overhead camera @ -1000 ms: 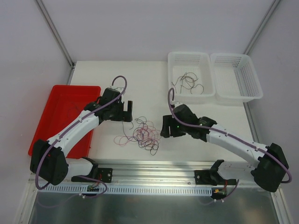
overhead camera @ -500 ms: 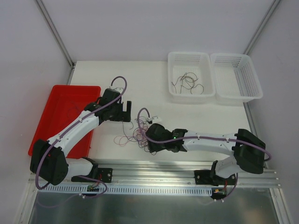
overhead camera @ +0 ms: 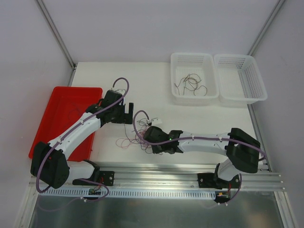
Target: Untangle the cables
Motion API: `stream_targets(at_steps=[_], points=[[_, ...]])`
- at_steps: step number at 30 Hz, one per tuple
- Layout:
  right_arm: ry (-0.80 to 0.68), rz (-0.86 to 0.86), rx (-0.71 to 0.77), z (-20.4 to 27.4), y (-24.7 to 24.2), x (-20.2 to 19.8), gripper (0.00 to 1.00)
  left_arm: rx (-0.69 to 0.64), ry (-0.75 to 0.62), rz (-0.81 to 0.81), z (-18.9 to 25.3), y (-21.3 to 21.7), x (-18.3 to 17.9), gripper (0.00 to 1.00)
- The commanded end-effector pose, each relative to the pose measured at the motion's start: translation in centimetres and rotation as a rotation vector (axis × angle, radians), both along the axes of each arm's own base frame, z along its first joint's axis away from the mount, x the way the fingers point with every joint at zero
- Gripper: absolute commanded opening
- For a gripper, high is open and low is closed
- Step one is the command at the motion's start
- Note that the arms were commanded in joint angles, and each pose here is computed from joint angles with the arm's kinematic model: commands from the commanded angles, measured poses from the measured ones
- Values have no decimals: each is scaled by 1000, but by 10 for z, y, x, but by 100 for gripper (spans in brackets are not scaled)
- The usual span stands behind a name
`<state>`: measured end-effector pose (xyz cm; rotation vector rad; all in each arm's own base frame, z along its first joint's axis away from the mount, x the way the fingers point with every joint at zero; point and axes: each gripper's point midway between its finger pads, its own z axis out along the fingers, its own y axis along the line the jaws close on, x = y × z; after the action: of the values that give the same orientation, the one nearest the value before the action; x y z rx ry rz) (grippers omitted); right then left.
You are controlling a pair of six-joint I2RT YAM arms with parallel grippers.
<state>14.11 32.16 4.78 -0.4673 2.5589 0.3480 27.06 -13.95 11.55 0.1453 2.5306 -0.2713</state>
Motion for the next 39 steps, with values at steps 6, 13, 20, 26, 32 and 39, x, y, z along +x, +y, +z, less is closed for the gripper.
stream_targets(at_steps=[6,13,20,26,32,39], points=[[-119,-25,109,81,-27,48,1,-3,2,-34,-1,-5,0,99],[24,-171,183,74,-71,88,27,-8,8,-42,-2,-7,-1,99],[-130,-253,20,105,-122,103,51,-12,8,-44,-2,-7,-1,99],[-126,-189,93,106,-92,77,53,-28,22,-58,-3,-12,-3,99],[-74,-279,210,78,-63,59,51,-24,27,-55,-5,-11,-3,99],[-29,-348,233,43,-52,51,45,-28,26,-59,-4,-12,-4,99]])
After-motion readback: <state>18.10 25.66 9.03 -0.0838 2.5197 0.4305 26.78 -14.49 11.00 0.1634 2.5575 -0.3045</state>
